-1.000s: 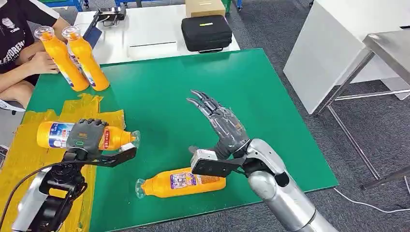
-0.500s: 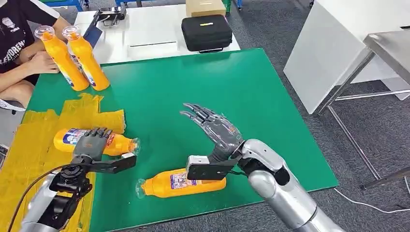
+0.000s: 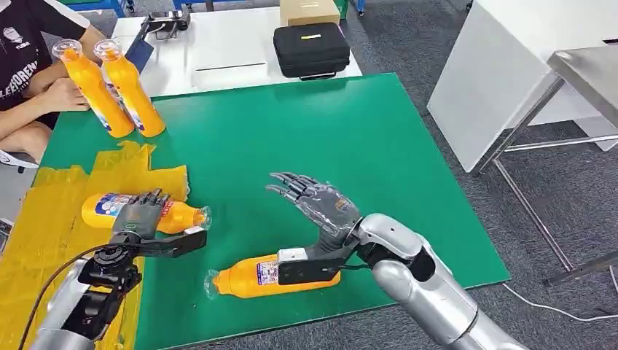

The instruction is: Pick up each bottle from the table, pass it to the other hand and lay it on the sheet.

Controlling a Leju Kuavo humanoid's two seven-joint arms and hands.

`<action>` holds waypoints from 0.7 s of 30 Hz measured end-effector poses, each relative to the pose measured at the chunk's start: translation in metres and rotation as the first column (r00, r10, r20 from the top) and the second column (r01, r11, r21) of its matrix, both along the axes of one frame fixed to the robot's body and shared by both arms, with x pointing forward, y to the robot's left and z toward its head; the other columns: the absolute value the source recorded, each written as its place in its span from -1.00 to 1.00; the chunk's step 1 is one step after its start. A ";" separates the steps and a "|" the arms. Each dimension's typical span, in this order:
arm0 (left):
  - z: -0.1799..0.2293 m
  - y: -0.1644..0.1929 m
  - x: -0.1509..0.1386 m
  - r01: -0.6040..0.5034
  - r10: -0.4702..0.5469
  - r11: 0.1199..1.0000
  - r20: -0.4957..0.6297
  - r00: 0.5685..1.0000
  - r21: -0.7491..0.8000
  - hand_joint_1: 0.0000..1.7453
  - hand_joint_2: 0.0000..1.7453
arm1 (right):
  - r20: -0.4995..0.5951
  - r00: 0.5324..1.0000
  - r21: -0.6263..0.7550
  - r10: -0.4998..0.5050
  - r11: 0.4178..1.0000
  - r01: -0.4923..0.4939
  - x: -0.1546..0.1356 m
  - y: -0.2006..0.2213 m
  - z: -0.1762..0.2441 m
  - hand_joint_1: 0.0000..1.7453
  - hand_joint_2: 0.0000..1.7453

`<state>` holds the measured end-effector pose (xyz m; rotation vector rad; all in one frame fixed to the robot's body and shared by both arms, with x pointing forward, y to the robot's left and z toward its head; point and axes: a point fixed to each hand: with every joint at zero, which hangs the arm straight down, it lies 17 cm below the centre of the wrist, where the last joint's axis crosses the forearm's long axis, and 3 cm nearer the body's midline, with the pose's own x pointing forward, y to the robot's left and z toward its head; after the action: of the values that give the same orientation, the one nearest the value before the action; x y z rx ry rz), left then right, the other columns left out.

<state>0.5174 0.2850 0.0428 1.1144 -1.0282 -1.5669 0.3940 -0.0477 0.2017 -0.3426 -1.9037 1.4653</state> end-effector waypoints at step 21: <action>0.229 -0.087 -0.062 0.444 -0.070 0.115 0.439 0.896 -0.888 -1.00 1.00 | -0.090 0.985 -0.379 0.146 0.910 -0.169 -0.044 0.005 -0.108 -1.00 1.00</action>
<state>0.4556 0.1985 0.2715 0.1349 -2.1253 -0.5261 0.3499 -0.0432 0.0937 -0.3247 -1.6176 1.9428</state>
